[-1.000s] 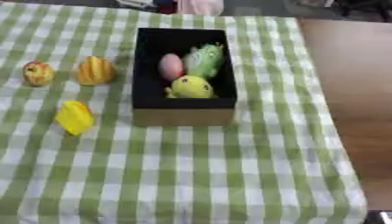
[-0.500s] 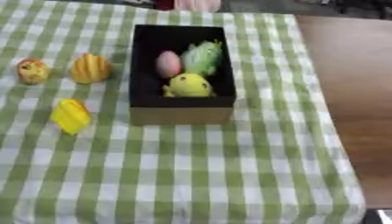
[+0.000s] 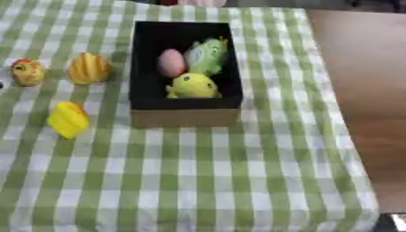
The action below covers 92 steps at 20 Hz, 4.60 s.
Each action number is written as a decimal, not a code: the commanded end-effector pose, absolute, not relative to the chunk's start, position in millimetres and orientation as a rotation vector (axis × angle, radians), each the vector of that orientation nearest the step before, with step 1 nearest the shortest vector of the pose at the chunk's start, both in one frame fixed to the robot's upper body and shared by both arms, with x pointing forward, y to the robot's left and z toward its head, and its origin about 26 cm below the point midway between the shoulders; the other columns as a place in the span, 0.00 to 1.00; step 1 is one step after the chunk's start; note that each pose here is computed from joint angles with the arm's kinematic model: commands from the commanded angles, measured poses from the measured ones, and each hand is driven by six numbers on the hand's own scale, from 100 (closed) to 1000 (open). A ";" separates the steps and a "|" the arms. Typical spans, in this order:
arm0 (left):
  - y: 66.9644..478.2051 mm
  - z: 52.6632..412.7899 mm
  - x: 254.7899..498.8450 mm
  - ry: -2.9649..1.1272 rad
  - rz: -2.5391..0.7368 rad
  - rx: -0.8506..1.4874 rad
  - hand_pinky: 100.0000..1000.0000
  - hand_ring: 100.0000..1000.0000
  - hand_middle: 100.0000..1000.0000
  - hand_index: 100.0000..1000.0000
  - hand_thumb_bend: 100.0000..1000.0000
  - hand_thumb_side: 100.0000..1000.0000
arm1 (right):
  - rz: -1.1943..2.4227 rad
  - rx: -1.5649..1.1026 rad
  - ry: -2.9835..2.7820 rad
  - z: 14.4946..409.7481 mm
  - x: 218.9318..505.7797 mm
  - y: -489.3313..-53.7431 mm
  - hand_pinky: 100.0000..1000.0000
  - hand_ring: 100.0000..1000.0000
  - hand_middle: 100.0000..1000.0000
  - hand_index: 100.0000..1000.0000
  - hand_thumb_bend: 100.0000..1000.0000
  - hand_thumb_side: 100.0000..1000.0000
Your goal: Pick up objects on the table and place them in the box.
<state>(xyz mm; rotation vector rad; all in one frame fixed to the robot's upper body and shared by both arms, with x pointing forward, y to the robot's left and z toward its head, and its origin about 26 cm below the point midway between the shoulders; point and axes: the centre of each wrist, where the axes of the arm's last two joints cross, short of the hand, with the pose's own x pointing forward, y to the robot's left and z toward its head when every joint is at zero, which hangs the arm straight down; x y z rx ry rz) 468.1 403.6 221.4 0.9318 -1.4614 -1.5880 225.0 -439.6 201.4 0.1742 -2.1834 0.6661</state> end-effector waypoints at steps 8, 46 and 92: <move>392.4 238.8 478.6 -1.370 -1.627 1.011 0.90 0.85 0.76 0.86 0.42 0.35 | 0.700 0.157 -2.171 212.3 228.7 -441.4 1.00 1.00 0.58 1.00 0.00 0.88; 276.6 285.4 487.5 -1.751 -1.812 1.149 0.70 0.57 0.50 0.60 0.00 0.00 | 0.684 0.201 -2.215 226.8 234.3 -438.7 1.00 1.00 0.57 0.99 0.00 0.86; 155.3 233.0 468.2 -2.038 -1.740 1.002 0.94 0.87 0.79 0.90 0.30 0.70 | 0.755 0.147 -2.167 214.0 238.1 -440.3 1.00 1.00 0.57 0.99 0.00 0.87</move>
